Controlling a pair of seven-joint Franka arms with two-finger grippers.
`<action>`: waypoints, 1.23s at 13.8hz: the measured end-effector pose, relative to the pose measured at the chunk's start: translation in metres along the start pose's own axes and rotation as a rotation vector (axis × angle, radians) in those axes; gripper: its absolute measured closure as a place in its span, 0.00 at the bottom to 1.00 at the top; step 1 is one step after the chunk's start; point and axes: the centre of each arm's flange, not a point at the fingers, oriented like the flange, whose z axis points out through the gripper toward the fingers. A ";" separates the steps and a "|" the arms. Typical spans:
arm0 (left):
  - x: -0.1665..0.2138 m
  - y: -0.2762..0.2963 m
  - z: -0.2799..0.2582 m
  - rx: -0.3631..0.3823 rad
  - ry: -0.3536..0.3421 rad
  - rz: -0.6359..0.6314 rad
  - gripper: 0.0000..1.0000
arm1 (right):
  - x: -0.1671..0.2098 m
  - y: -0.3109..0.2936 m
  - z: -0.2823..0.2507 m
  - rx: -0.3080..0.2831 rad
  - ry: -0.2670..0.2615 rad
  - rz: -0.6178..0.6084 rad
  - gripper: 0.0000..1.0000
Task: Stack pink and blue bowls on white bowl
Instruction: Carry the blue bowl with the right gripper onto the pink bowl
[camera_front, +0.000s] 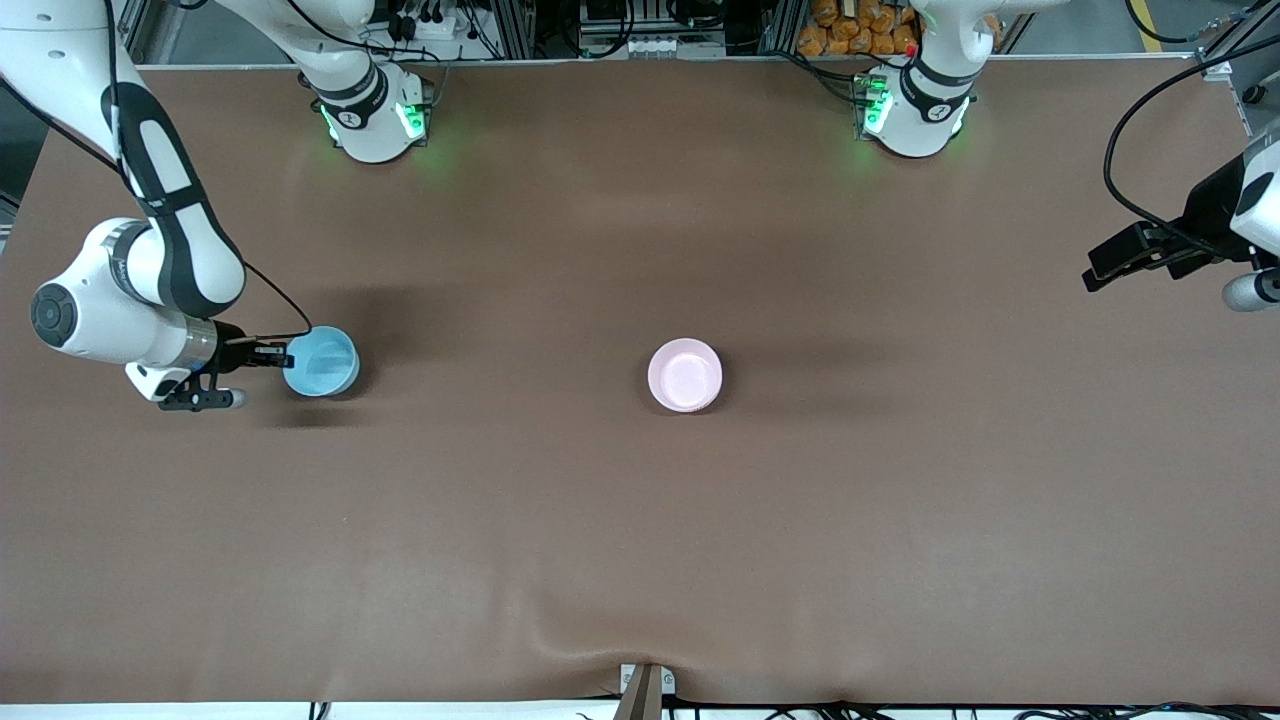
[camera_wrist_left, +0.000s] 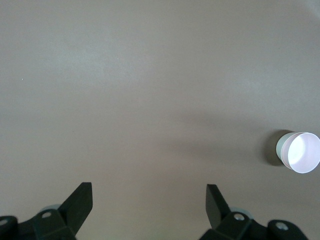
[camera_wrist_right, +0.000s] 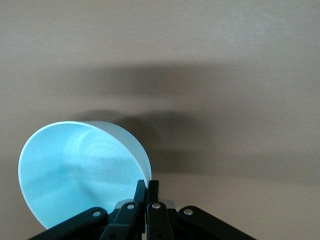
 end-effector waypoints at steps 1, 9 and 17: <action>0.000 0.000 0.000 0.000 0.000 -0.001 0.00 | 0.005 -0.020 -0.009 0.008 -0.006 0.021 0.98; 0.000 -0.004 0.000 0.000 -0.001 -0.007 0.00 | 0.019 -0.279 -0.056 0.051 0.037 0.244 0.98; 0.001 -0.007 0.003 0.002 -0.008 -0.011 0.00 | -0.022 -0.487 0.025 0.140 0.062 0.451 0.98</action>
